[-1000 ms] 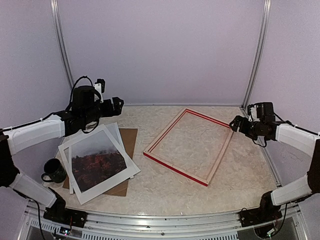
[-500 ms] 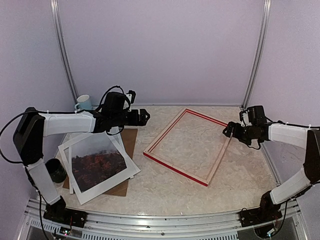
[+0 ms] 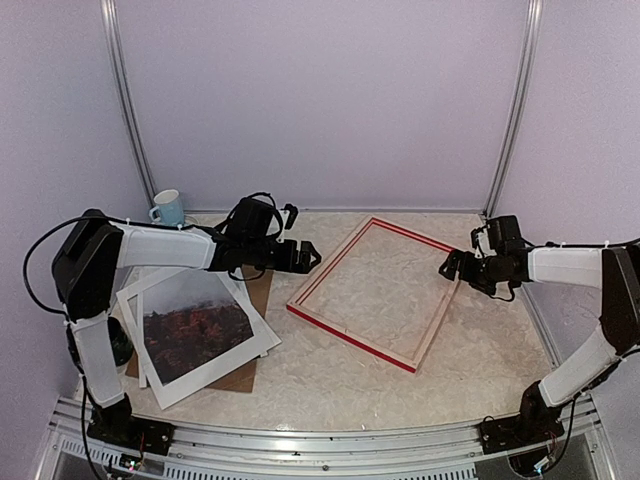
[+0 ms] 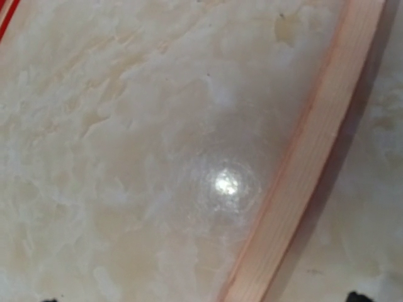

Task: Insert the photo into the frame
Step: Adjust the frame body at the center of the board.

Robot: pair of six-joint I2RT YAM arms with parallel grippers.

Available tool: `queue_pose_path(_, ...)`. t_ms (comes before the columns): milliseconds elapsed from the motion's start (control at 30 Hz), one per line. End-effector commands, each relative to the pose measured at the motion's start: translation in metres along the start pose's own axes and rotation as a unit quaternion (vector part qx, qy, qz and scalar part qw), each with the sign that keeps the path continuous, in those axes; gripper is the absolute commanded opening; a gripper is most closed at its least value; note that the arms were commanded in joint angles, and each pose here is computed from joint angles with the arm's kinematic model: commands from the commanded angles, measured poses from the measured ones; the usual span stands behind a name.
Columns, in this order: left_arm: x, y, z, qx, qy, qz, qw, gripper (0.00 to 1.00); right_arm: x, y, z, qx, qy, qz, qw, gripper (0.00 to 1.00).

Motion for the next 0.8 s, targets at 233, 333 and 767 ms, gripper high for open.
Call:
queue_pose_path(233,-0.018,-0.042,0.029,0.073,-0.062,-0.003,0.995,0.99,0.007,-0.015,0.015,0.023,0.034,0.005,0.999,0.99)
queue_pose_path(333,-0.019,-0.049,0.032,0.081,-0.067,-0.004,0.994,0.99,0.006,-0.019,0.018,0.03,0.031,0.003,0.999,0.99)
queue_pose_path(767,-0.025,-0.066,0.03,0.087,-0.099,-0.01,0.991,0.99,0.002,-0.032,0.029,0.053,0.021,0.001,0.998,0.99)
Point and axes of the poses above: each gripper's point midway between its finger pads, its own z axis out along the fingers, its own x axis along the line the jaws close on, y = z × x, the point moved 2 cm from there along -z, back along the fingers, and after that the axes turned 4 degrees about z, right-handed, at the moved point
